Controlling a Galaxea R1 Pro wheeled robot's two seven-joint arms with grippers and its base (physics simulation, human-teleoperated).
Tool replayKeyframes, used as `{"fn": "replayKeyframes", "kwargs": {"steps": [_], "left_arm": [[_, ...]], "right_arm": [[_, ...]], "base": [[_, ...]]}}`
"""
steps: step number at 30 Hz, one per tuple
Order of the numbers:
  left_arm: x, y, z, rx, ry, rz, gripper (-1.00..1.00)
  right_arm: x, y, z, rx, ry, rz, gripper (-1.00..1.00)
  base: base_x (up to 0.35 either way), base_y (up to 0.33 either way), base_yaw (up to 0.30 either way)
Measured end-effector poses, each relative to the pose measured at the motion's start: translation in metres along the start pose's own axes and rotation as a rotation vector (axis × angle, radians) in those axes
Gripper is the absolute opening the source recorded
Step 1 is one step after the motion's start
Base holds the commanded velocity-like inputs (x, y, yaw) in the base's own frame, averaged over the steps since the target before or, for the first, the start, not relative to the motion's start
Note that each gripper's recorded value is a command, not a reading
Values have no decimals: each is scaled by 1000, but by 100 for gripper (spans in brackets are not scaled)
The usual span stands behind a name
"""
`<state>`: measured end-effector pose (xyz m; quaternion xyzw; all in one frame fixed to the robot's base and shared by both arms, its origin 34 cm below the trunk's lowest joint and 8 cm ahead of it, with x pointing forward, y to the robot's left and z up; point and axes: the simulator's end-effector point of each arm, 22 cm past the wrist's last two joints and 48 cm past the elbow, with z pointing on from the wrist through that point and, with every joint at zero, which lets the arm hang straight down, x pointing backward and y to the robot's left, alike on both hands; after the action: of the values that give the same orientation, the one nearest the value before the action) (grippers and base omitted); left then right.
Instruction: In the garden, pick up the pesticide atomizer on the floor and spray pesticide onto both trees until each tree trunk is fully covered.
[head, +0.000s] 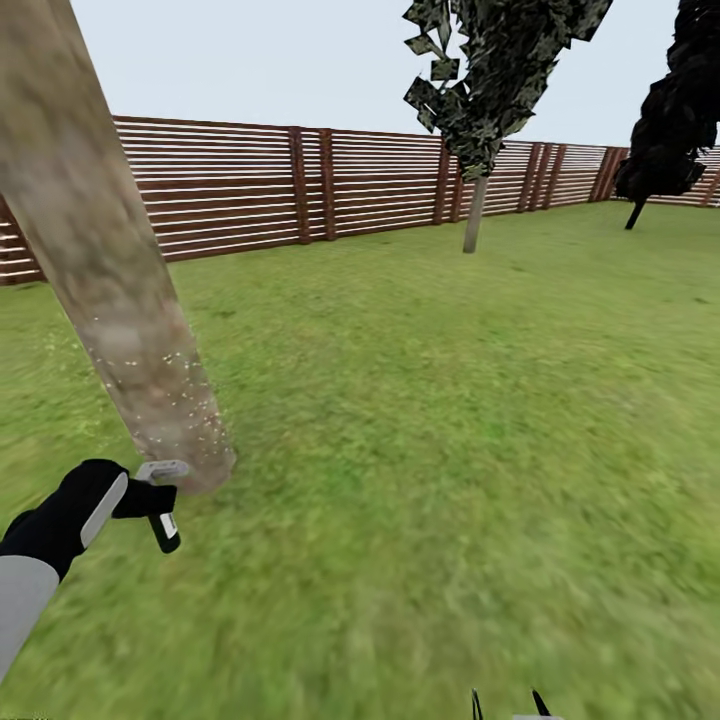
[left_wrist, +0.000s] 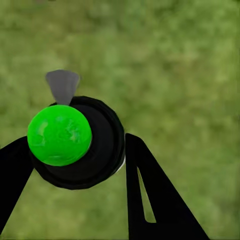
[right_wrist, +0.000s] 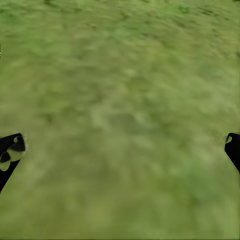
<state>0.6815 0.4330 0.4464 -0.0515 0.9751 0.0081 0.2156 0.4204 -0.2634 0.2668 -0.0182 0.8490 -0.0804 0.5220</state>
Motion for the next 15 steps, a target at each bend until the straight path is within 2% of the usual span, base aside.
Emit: {"fn": "replayKeyframes", "kwargs": {"steps": [2, 3, 5, 9, 12, 15], "left_arm": [[1, 0, 0, -1, 7, -2, -100], [4, -1, -2, 0, 29, -5, -100], [0, -3, -6, 1, 28, -1, -100], [-40, -20, -23, 27, -37, 4, -100], [-55, -33, -28, 43, -58, 10, -100], [-57, -10, -33, 8, -61, 5, -100]], "right_arm": [[0, 0, 0, 1, 1, 0, 100], [0, 0, 0, 1, 1, 0, 100], [0, 0, 0, 1, 0, 0, 100], [0, 0, 0, 1, 1, 1, 100], [0, 0, 0, 1, 1, 1, 100], [0, 0, 0, 1, 1, 0, 100]], "base": [[230, -172, 276], [130, -76, 277], [32, -19, 172], [2, -1, 11], [0, 0, 0], [0, 0, 0]]}}
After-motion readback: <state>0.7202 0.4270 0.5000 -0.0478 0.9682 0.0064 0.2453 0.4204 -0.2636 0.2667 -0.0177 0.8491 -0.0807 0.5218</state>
